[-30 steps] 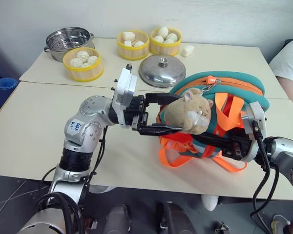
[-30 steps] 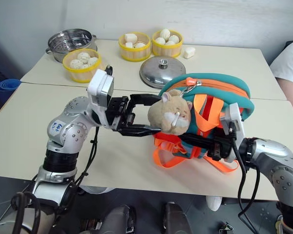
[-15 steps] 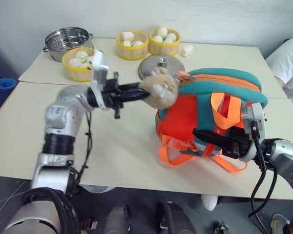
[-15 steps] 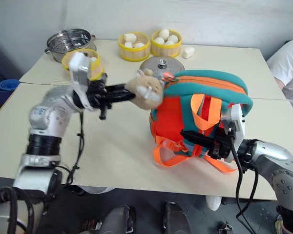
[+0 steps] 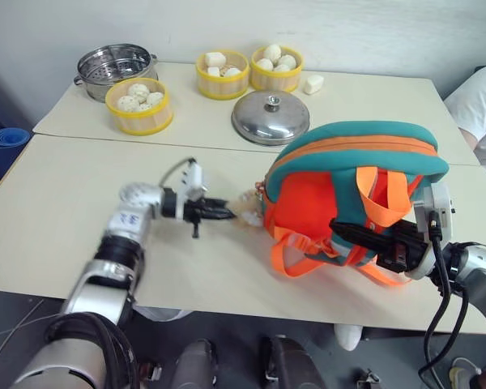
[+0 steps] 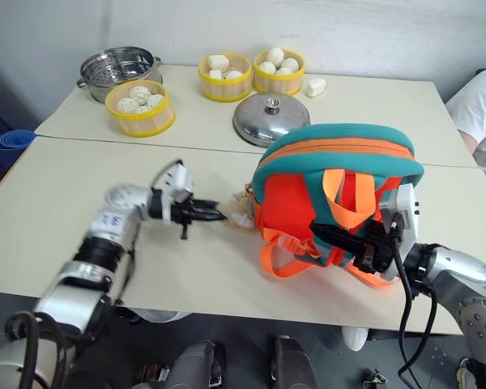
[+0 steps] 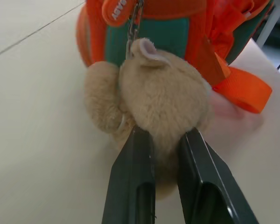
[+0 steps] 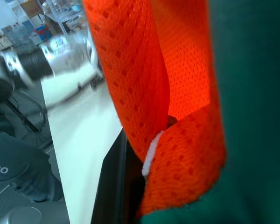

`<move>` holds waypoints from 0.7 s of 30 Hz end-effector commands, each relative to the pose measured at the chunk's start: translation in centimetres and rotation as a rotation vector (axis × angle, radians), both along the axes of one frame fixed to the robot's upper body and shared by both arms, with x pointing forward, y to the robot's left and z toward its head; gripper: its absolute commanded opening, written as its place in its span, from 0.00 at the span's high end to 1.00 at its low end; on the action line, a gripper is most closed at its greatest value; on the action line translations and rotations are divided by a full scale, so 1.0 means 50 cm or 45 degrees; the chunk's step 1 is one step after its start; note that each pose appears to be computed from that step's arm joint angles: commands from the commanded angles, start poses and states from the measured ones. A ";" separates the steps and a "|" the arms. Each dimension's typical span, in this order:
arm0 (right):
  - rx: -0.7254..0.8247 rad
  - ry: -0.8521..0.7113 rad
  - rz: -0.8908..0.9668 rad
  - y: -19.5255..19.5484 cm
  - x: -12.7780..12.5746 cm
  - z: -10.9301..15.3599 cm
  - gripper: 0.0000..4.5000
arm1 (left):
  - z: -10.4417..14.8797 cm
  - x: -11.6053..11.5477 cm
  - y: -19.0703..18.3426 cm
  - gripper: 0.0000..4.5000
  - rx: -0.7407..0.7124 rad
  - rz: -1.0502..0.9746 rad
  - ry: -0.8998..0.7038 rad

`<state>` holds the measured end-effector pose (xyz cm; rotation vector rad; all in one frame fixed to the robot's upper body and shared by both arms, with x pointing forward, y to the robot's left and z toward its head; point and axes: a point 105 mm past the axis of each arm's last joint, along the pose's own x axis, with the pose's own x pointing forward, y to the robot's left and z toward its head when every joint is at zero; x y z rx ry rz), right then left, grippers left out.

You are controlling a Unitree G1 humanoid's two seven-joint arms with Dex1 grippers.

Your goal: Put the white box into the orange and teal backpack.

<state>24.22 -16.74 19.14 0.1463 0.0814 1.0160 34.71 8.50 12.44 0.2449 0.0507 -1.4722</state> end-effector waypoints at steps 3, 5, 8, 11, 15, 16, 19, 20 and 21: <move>0.037 -0.100 -0.215 -0.032 0.046 -0.019 1.00 | -0.017 -0.021 0.004 0.87 -0.078 0.095 -0.009; 0.055 -0.131 -0.222 -0.031 0.055 -0.023 1.00 | -0.007 -0.008 0.036 0.77 -0.084 0.202 -0.039; -0.091 -0.231 -0.158 -0.018 0.042 -0.040 0.79 | 0.023 0.005 0.085 0.57 -0.093 0.333 -0.176; -0.185 -0.388 -0.223 -0.040 0.030 -0.030 0.58 | 0.043 -0.009 0.139 0.35 -0.073 0.395 -0.221; -0.375 -0.493 -0.309 -0.113 -0.011 -0.039 0.26 | 0.034 -0.066 0.208 0.06 0.027 0.463 -0.218; -0.439 -0.484 -0.291 -0.127 -0.025 -0.050 0.20 | 0.030 -0.079 0.219 0.01 0.047 0.485 -0.224; -0.612 -0.406 -0.368 -0.225 -0.055 -0.078 0.01 | 0.007 -0.137 0.258 0.00 0.128 0.522 -0.243; -0.674 -0.414 -0.412 -0.261 -0.058 -0.080 0.01 | -0.003 -0.153 0.269 0.00 0.164 0.540 -0.230; -0.731 -0.388 -0.447 -0.298 -0.059 -0.086 0.01 | -0.014 -0.171 0.281 0.00 0.188 0.545 -0.191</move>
